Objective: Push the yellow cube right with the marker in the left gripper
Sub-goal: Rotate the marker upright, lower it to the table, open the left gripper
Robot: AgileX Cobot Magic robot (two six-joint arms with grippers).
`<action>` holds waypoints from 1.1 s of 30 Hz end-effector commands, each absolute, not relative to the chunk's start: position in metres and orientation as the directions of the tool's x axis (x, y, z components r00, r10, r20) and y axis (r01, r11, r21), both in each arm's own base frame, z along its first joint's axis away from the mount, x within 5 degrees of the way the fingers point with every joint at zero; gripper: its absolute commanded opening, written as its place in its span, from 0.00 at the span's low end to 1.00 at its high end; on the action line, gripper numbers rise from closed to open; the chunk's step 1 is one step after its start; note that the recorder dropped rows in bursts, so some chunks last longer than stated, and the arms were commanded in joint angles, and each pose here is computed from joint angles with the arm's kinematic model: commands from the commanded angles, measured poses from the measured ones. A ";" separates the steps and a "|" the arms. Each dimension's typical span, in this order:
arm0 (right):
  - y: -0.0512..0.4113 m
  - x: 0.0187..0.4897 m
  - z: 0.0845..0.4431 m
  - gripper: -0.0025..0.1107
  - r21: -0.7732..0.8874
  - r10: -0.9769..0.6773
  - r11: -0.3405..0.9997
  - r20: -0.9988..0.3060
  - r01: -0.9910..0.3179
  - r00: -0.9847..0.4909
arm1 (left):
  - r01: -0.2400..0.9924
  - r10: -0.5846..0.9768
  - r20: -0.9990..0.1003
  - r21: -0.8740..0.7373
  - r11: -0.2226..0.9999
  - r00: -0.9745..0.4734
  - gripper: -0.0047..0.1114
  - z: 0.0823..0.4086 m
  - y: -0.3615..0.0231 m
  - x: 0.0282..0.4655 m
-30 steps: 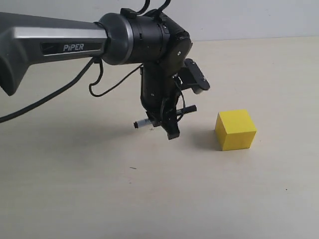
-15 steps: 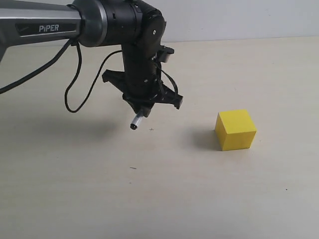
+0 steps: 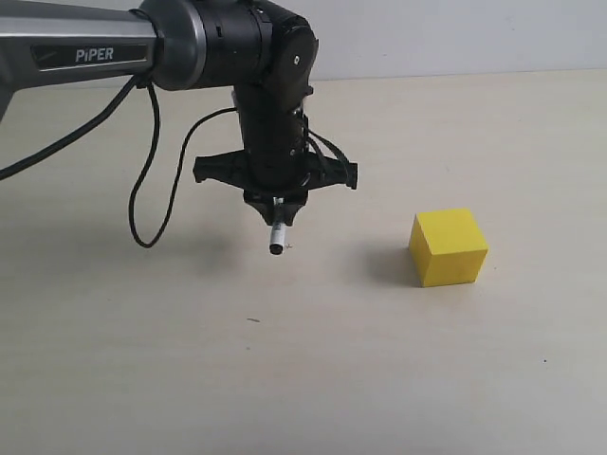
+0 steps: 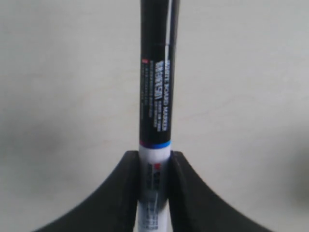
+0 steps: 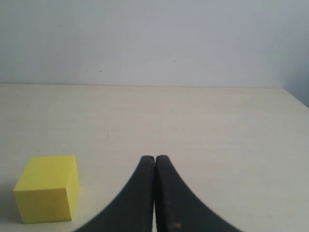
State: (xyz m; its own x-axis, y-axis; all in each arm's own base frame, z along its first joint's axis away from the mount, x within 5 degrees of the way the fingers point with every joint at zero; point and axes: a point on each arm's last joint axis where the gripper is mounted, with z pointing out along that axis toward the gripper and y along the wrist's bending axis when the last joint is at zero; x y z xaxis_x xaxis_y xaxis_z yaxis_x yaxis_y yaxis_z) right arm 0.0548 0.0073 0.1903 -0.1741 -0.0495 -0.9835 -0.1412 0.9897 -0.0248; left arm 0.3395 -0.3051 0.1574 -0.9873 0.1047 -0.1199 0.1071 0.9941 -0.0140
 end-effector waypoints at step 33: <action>0.007 0.055 0.189 0.02 -0.024 -0.048 0.990 -0.984 -0.137 -0.171 | 0.030 0.029 -0.044 -0.023 0.999 -0.999 0.44 0.125 -0.315 0.334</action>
State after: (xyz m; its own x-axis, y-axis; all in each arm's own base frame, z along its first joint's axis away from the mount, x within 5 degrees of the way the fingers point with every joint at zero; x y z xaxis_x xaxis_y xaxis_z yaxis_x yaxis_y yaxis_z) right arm 0.0548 0.0073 0.1903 -0.1741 -0.0495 -0.9835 -0.1412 0.9897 -0.0248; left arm 0.3358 -0.3136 0.1204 -0.9984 0.0348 -0.0444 0.0355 0.9992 -0.0166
